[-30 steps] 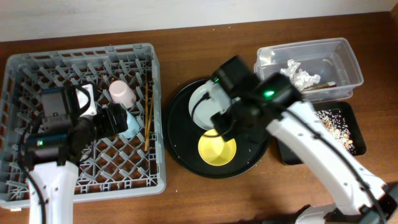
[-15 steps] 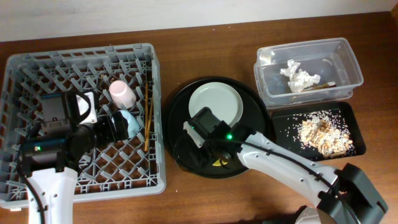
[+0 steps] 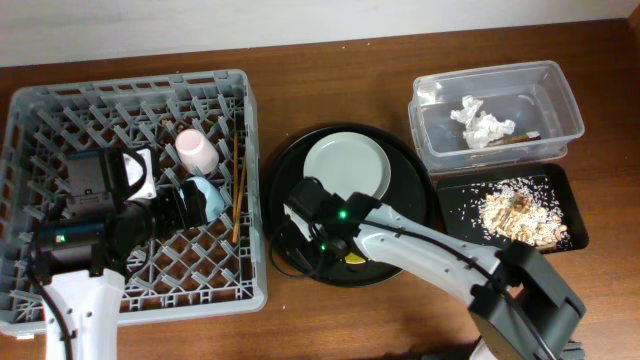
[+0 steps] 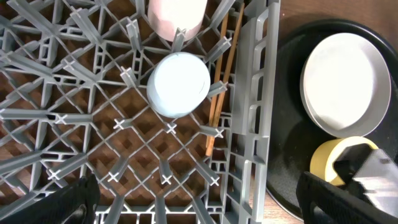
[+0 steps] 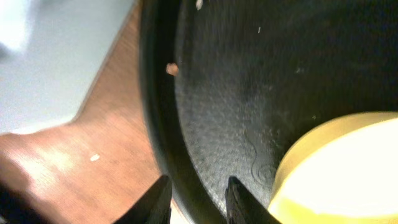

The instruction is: Sort waste into correct bins and load items into the dishwasher rack

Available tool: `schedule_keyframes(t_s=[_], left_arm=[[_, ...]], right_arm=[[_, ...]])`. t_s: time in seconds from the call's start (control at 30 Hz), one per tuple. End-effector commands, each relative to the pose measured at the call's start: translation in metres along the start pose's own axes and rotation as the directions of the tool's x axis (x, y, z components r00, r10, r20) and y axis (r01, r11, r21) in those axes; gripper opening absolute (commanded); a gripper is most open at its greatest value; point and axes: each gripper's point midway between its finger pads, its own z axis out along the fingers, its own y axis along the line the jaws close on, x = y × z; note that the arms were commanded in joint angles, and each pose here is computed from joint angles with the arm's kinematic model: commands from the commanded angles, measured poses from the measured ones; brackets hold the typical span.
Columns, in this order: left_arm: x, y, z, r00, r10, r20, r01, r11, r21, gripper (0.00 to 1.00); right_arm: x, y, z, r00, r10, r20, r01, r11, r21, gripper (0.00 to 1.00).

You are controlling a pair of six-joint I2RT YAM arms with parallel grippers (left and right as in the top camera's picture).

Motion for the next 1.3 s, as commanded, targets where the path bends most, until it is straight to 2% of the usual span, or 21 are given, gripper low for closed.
schedule_keyframes(t_s=[0.0, 0.2, 0.47, 0.53, 0.63, 0.73, 0.8, 0.87, 0.93, 0.97, 1.0, 1.03, 1.07, 1.13, 1.2, 1.27], left_arm=[[-0.001, -0.003, -0.005, 1.0, -0.002, 0.007, 0.002, 1.0, 0.013, 0.99], [0.0, -0.003, -0.005, 1.0, -0.002, 0.005, 0.002, 1.0, 0.013, 0.99], [0.0, -0.003, -0.005, 1.0, -0.002, 0.005, 0.002, 1.0, 0.013, 0.99], [0.0, -0.006, -0.005, 1.0, -0.002, 0.003, 0.002, 1.0, 0.026, 0.99], [0.005, -0.03, -0.007, 1.0, 0.01, -0.02, -0.007, 0.987, 0.159, 0.97], [0.016, -0.062, -0.007, 0.993, 0.114, -0.039, -0.102, 0.966, 0.238, 0.92], [0.031, -0.102, -0.007, 0.968, 0.247, -0.037, -0.224, 0.923, 0.312, 0.89], [0.046, -0.142, -0.008, 0.929, 0.369, -0.014, -0.335, 0.86, 0.385, 0.89], [0.07, -0.183, -0.005, 0.871, 0.492, 0.005, -0.442, 0.777, 0.448, 0.89], [0.085, -0.203, -0.001, 0.833, 0.554, 0.012, -0.496, 0.737, 0.459, 0.84], [0.099, -0.22, 0.006, 0.8, 0.599, 0.012, -0.539, 0.711, 0.453, 0.84], [0.11, -0.233, 0.013, 0.776, 0.631, 0.013, -0.569, 0.691, 0.446, 0.84], [0.121, -0.245, 0.019, 0.749, 0.663, 0.017, -0.599, 0.665, 0.447, 0.84], [0.148, -0.273, 0.035, 0.687, 0.726, 0.024, -0.648, 0.598, 0.471, 0.84], [0.167, -0.291, 0.055, 0.647, 0.762, 0.025, -0.681, 0.563, 0.469, 0.84], [0.174, -0.297, 0.07, 0.631, 0.775, 0.021, -0.699, 0.557, 0.448, 0.83]], right_arm=[[-0.018, -0.007, -0.033, 0.998, -0.001, 0.058, -0.005, 0.996, 0.094, 0.3], [0.015, -0.027, -0.005, 0.999, 0.018, -0.036, -0.012, 0.988, 0.156, 0.3], [0.01, -0.028, 0.0, 1.0, 0.013, -0.004, -0.012, 0.988, 0.152, 0.3], [-0.014, -0.017, -0.028, 0.997, -0.002, 0.072, -0.008, 0.991, 0.135, 0.31], [-0.04, -0.027, -0.086, 0.983, 0.034, 0.18, -0.062, 0.986, 0.156, 0.34], [-0.041, -0.08, -0.143, 0.943, 0.212, 0.255, -0.26, 0.95, 0.172, 0.35], [-0.021, -0.142, -0.178, 0.867, 0.388, 0.314, -0.454, 0.874, 0.174, 0.36], [0.003, -0.182, -0.199, 0.788, 0.51, 0.344, -0.583, 0.798, 0.154, 0.37], [0.039, -0.224, -0.221, 0.676, 0.632, 0.379, -0.719, 0.679, 0.15, 0.4], [0.063, -0.246, -0.232, 0.6, 0.695, 0.396, -0.789, 0.597, 0.148, 0.42], [0.083, -0.263, -0.239, 0.535, 0.741, 0.406, -0.838, 0.525, 0.145, 0.52], [0.098, -0.275, -0.244, 0.483, 0.773, 0.411, -0.872, 0.469, 0.142, 0.9], [0.113, -0.286, -0.248, 0.432, 0.798, 0.421, -0.899, 0.415, 0.137, 0.99], [0.142, -0.302, -0.255, 0.335, 0.838, 0.43, -0.942, 0.312, 0.126, 0.99], [0.158, -0.312, -0.261, 0.279, 0.851, 0.446, -0.96, 0.254, 0.116, 0.99], [0.164, -0.315, -0.263, 0.256, 0.855, 0.451, -0.967, 0.231, 0.112, 0.99]])
